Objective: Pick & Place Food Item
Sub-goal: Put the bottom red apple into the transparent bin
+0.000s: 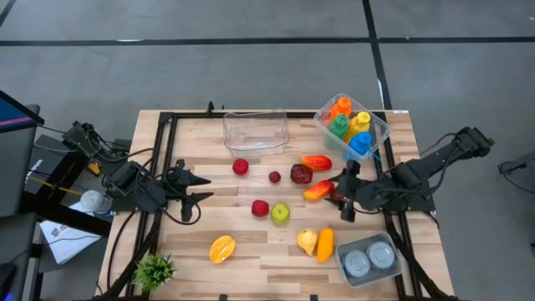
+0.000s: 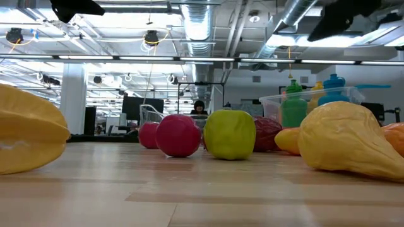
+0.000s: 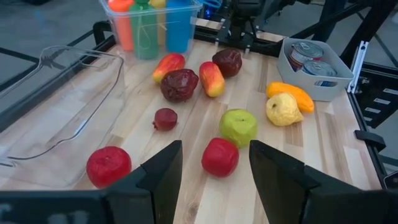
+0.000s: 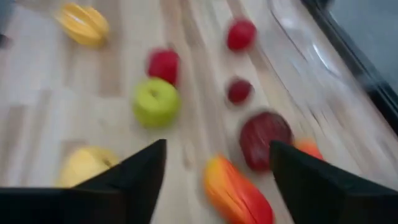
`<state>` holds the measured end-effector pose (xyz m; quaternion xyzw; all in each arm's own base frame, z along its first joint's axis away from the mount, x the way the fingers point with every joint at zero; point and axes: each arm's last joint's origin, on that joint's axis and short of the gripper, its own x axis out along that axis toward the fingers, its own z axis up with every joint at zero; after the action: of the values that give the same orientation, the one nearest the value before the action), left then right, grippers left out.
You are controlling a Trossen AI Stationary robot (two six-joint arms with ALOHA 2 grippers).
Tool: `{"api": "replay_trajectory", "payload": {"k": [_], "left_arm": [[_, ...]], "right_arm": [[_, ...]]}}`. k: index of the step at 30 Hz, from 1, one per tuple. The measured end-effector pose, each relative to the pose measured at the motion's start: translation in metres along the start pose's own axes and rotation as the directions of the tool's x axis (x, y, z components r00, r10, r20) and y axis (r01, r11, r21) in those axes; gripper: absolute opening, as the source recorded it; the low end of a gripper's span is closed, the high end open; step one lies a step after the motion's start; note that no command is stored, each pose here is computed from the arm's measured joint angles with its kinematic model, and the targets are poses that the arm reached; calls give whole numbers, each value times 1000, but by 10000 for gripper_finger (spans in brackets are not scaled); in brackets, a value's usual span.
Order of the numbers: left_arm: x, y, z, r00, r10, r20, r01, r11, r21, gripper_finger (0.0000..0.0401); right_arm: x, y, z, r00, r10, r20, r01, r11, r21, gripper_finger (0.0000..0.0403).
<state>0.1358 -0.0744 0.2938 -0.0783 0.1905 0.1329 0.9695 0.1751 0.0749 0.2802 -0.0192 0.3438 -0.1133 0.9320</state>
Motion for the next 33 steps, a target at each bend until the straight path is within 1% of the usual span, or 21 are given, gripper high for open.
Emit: {"api": "replay_trajectory", "payload": {"k": [2, 4, 6, 9, 11, 15, 18, 20, 23, 26, 28, 31, 33], "left_arm": [[0, 0, 0, 1000, -1, -1, 1, 1000, 1, 176], [0, 0, 0, 1000, -2, -2, 2, 1000, 1, 176], [0, 0, 0, 1000, -2, -2, 2, 1000, 1, 176], [0, 0, 0, 1000, -2, -2, 2, 1000, 1, 176], [0, 0, 0, 1000, -2, -2, 2, 1000, 1, 176], [0, 0, 0, 1000, -2, -2, 2, 1000, 1, 176], [0, 0, 0, 1000, -2, -2, 2, 1000, 0, 176], [0, 0, 0, 1000, -2, -2, 2, 1000, 0, 176], [0, 0, 0, 1000, -1, -2, 1, 1000, -1, 176], [0, 0, 0, 1000, -3, -3, 3, 1000, -1, 176], [0, 0, 0, 1000, -10, -8, 10, 1000, -1, 176], [0, 0, 0, 1000, -12, -8, 12, 1000, -1, 176], [0, 0, 0, 1000, -12, -8, 12, 1000, -1, 176]], "right_arm": [[5, -1, -2, 994, -52, -91, 52, 999, -2, 315], [12, -2, -6, 979, -103, -177, 104, 995, -6, 340], [22, -3, -9, 957, -109, -267, 114, 993, 3, 360], [39, -5, -16, 900, -85, -428, 112, 993, 37, 381], [48, -8, -21, 846, -74, -528, 116, 992, 47, 388], [65, -13, -26, 775, -66, -629, 114, 993, 36, 391], [73, -17, -27, 738, -26, -674, 91, 994, 61, 388], [76, -20, -27, 726, -6, -688, 77, 994, 73, 387], [78, -26, -30, 715, -12, -699, 85, 994, 71, 386], [83, -31, -39, 694, -12, -720, 102, 991, 81, 386], [87, -33, -47, 680, 23, -733, 89, 989, 114, 386], [95, -33, -56, 691, 78, -719, 51, 986, 157, 385], [96, -34, -61, 684, 83, -725, 52, 986, 162, 384]]}}
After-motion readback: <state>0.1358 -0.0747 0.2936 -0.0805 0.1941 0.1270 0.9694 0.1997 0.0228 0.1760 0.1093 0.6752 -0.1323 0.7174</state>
